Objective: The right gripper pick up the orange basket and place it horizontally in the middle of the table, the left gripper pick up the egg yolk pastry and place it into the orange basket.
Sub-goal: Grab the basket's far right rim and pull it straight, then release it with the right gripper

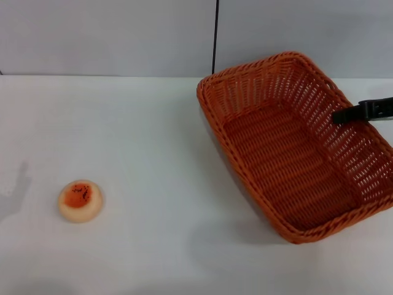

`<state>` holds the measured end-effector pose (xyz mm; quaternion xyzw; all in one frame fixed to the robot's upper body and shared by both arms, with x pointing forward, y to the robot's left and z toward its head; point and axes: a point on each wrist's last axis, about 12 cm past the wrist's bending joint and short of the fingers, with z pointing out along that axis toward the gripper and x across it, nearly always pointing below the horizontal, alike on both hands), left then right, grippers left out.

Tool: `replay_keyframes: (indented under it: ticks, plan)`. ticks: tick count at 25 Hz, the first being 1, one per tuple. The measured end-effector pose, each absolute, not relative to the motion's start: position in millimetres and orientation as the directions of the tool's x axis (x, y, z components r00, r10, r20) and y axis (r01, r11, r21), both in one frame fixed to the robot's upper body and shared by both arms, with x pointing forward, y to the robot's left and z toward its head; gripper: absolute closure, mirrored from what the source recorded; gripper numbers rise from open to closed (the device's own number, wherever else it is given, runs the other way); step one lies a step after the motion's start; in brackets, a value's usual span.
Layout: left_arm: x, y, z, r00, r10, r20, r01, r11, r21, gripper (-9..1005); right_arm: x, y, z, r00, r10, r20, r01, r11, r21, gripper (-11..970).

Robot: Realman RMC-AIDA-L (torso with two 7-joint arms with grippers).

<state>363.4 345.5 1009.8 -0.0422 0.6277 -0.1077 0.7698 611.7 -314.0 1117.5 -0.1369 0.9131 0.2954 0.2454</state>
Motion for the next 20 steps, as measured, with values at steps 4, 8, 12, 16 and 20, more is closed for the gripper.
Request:
replay_keyframes:
  ticks: [4, 8, 12, 16, 20]
  plan:
    - [361, 346, 1010, 0.191, -0.218, -0.957, 0.11, 0.974, -0.2, 198, 611, -309, 1121, -0.814, -0.162, -0.558, -0.459, 0.769, 0.446, 806]
    - [358, 347, 1010, 0.193, -0.214, -0.957, 0.109, 0.975, -0.196, 198, 609, -298, 1130, -0.726, -0.297, -0.621, -0.609, 0.697, 0.379, 808]
    - [355, 348, 1010, 0.194, -0.212, -0.958, 0.106, 0.975, -0.194, 198, 606, -289, 1140, -0.599, -0.421, -0.681, -0.739, 0.618, 0.268, 807]
    - [348, 349, 1010, 0.195, -0.204, -0.959, 0.104, 0.977, -0.187, 198, 602, -284, 1150, -0.438, -0.509, -0.741, -0.847, 0.509, 0.15, 805]
    - [341, 351, 1011, 0.203, -0.177, -0.963, 0.094, 0.983, -0.16, 198, 600, -282, 1157, -0.255, -0.538, -0.803, -0.917, 0.399, 0.023, 798]
